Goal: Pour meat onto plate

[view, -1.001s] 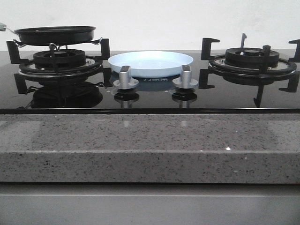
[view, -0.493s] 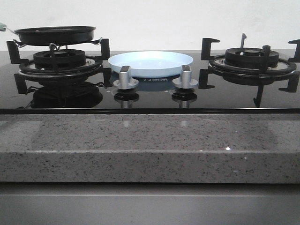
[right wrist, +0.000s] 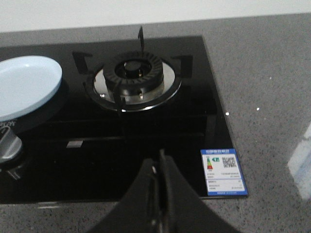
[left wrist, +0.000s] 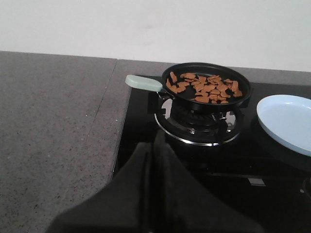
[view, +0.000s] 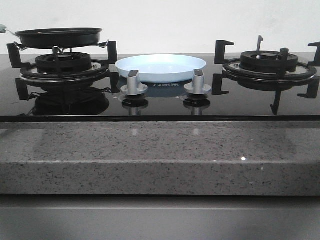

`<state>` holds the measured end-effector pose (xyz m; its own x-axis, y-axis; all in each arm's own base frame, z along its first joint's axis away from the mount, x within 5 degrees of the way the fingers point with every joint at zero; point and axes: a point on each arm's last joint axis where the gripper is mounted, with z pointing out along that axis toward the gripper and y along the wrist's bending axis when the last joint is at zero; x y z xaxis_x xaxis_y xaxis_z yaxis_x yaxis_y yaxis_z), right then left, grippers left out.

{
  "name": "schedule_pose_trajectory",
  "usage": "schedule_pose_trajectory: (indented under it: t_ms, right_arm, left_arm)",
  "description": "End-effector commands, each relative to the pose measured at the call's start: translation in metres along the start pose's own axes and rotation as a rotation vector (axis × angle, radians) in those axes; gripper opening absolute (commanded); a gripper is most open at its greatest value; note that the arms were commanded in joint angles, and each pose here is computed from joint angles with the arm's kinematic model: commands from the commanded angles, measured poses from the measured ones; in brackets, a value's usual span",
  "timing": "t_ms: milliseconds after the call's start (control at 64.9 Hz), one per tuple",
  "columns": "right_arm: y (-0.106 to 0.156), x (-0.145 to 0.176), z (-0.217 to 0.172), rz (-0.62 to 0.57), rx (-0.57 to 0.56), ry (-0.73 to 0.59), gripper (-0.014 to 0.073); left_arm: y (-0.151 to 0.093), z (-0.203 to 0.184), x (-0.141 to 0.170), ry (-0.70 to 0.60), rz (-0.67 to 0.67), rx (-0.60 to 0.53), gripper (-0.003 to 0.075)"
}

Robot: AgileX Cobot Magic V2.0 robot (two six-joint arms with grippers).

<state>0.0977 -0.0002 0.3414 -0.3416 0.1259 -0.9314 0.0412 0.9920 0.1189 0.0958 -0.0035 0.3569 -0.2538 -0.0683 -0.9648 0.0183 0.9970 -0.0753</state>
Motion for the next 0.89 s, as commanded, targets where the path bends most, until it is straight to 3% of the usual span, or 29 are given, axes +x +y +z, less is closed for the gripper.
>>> schedule_pose_trajectory:
  t_ms: [0,185,246,293,416,493,693,878]
  right_arm:
    - [0.000,-0.010,0.010,0.007,0.005,-0.021,-0.0071]
    - [-0.001,-0.006,0.027,0.006,0.014,0.064,-0.0062]
    - [-0.001,-0.006,0.031,0.005,0.016,0.081,-0.0018]
    - [-0.002,-0.005,0.036,0.006,0.017,0.099,0.0075]
    - [-0.002,-0.002,0.043,0.006,0.022,0.142,0.0396]
    - [-0.003,0.000,0.048,0.007,0.024,0.172,0.0531]
    - [0.006,-0.008,0.054,-0.016,-0.025,0.239,0.0557]
    - [0.031,-0.031,0.067,-0.108,-0.136,0.317,0.0557]
  left_arm:
    - [-0.001,0.005,-0.015,-0.064,-0.017,0.009,-0.0020]
    - [-0.001,0.022,-0.012,0.004,-0.018,0.003,-0.0014]
    - [-0.001,0.028,-0.010,0.025,-0.018,0.002,0.0027]
    - [-0.001,0.032,-0.009,0.041,-0.018,0.000,0.0105]
    - [0.000,0.040,-0.007,0.074,-0.019,-0.002,0.0424]
    - [0.000,0.045,-0.005,0.094,-0.019,-0.004,0.0543]
    - [-0.001,0.055,0.002,0.184,0.013,0.011,0.0564]
    - [-0.021,0.055,0.005,0.198,0.091,0.161,0.0564]
